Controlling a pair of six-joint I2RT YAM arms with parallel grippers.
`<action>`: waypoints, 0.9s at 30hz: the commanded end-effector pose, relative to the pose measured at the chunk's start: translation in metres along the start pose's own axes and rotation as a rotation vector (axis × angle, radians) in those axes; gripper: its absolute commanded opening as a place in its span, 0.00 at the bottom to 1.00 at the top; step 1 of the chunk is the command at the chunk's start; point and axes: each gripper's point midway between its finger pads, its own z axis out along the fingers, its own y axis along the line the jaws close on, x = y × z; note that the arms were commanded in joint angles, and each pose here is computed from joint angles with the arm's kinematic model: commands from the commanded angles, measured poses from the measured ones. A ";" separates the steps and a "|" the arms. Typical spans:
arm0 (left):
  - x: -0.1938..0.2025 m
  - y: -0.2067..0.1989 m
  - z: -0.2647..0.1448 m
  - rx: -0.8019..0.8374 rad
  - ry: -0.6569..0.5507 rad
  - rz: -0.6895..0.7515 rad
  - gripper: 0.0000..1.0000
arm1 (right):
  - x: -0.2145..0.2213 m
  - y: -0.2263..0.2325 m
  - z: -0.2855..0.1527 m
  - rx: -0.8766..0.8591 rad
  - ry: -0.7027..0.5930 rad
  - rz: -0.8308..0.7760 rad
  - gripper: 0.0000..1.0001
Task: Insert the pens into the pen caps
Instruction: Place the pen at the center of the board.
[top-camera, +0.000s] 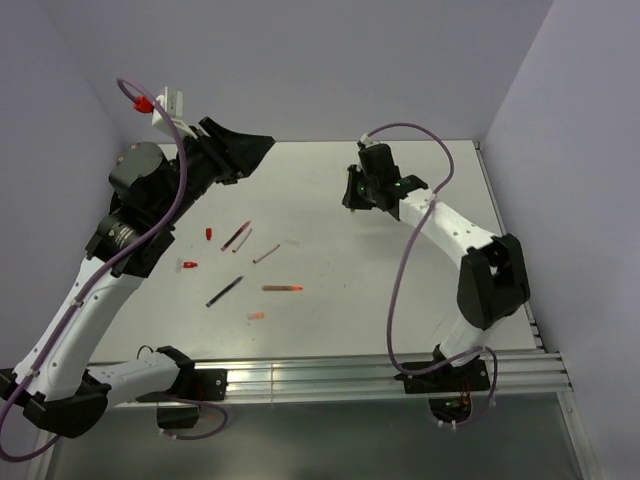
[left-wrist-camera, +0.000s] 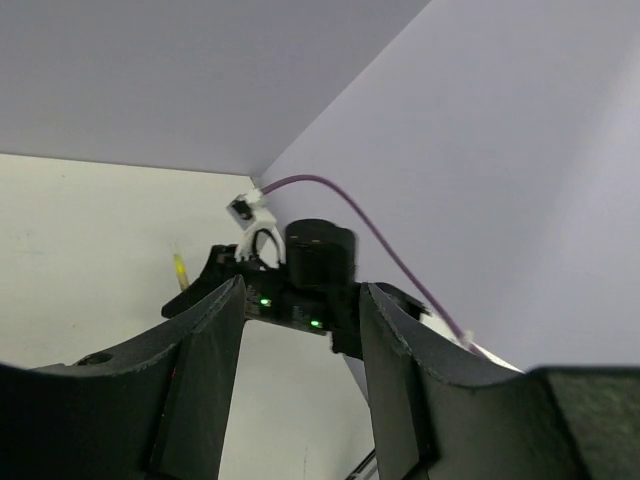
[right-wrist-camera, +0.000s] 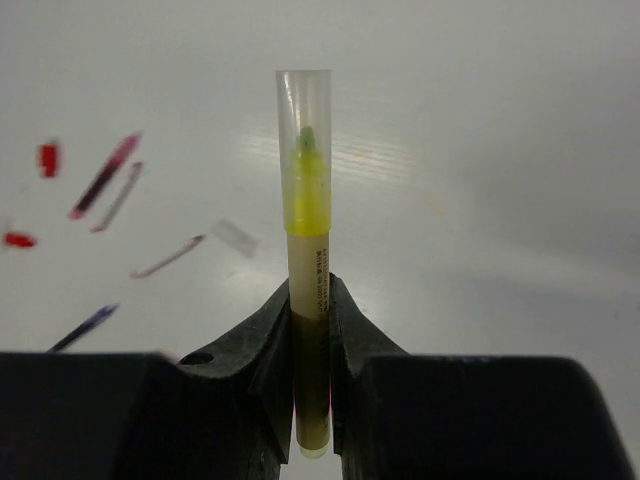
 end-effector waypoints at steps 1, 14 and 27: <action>-0.030 -0.020 -0.021 0.030 -0.078 0.038 0.54 | -0.006 -0.039 0.024 0.167 -0.008 0.045 0.00; -0.029 0.004 -0.015 -0.071 -0.047 0.037 0.55 | 0.037 -0.095 0.089 0.320 0.144 0.111 0.02; -0.019 0.029 -0.005 -0.108 0.003 -0.003 0.52 | 0.059 -0.111 0.103 0.359 0.214 0.106 0.15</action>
